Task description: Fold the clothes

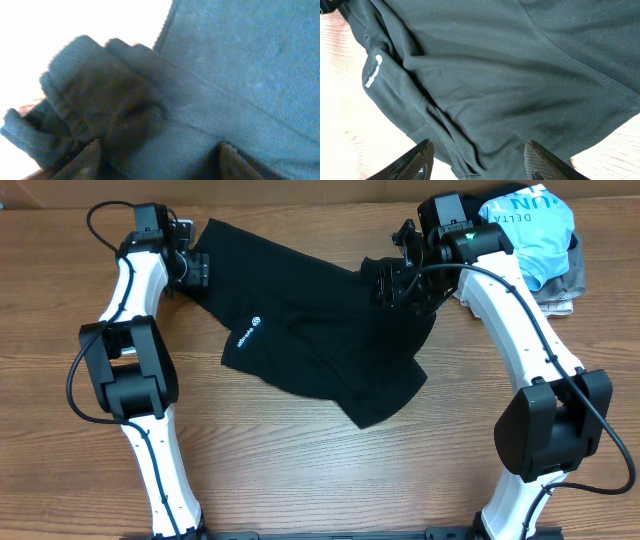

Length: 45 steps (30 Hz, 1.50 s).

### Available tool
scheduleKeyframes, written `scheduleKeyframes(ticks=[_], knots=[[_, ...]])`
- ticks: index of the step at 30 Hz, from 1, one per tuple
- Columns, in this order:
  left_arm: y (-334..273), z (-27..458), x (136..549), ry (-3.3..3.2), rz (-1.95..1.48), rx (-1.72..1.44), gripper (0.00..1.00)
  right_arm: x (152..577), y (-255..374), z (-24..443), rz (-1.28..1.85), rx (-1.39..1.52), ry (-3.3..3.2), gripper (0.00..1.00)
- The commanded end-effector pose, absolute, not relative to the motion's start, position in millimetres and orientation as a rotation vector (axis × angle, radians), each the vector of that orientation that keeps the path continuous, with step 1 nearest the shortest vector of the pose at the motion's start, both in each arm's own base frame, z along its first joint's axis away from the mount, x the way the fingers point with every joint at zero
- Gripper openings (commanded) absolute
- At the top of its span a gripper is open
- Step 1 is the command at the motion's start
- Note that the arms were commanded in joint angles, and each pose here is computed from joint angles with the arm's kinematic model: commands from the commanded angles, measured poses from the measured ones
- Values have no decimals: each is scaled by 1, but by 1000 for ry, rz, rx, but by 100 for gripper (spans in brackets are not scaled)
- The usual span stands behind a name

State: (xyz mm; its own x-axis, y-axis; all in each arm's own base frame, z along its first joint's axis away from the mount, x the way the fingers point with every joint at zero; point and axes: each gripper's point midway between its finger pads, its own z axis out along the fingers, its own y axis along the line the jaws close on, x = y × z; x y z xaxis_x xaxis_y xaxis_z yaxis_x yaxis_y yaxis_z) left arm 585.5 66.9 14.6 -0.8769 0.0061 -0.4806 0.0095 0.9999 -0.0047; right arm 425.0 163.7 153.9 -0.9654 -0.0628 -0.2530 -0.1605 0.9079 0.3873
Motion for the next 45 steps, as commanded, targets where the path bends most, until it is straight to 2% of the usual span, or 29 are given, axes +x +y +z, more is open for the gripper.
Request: scheduleKeyframes(ticks=[1, 2, 3, 6, 10, 13, 15, 17, 18, 19, 21, 23, 26, 30, 33, 38, 45], knots=[[74, 2, 589, 2640, -3, -26, 58, 430, 169, 169, 620, -198, 2783, 61], [77, 2, 589, 2640, 12, -39, 49, 431, 169, 169, 616, -199, 2780, 61], [86, 2, 587, 2647, 73, -114, 29, 431, 169, 169, 616, -199, 2776, 60], [114, 16, 575, 2661, 221, -292, 4, 431, 169, 169, 617, -193, 2779, 56], [144, 97, 535, 2738, 273, -388, 4, 417, 166, 165, 631, -84, 2859, 46], [149, 141, 503, 2791, 277, -419, 4, 389, 167, 160, 639, -28, 2978, 46], [150, 171, 467, 2861, 293, -424, 8, 359, 172, 155, 583, -49, 3100, 47], [169, 178, 440, 2910, 401, -477, 12, 335, 188, 148, 503, -99, 3174, 47], [173, 176, 435, 2925, 400, -495, 23, 328, 198, 142, 492, -117, 3186, 50], [177, 174, 433, 2931, 396, -511, 43, 322, 206, 135, 489, -143, 3195, 53], [185, 174, 430, 2925, 398, -536, 71, 317, 218, 112, 474, -149, 3194, 56], [190, 174, 434, 2900, 385, -551, 84, 322, 216, 91, 406, -104, 3176, 60], [164, 171, 447, 2902, 163, -450, 86, 317, 211, 55, 390, -98, 3172, 63], [117, 175, 467, 2855, -183, -256, 88, 313, 208, 19, 400, -103, 3142, 62], [112, 175, 469, 2850, -205, -238, 88, 308, 198, -3, 341, -104, 3134, 53], [107, 176, 474, 2835, -206, -219, 88, 303, 167, -31, 124, 59, 3175, 47], [102, 178, 481, 2812, -204, -194, 90, 350, 105, -33, -11, 307, 3035, 41]])
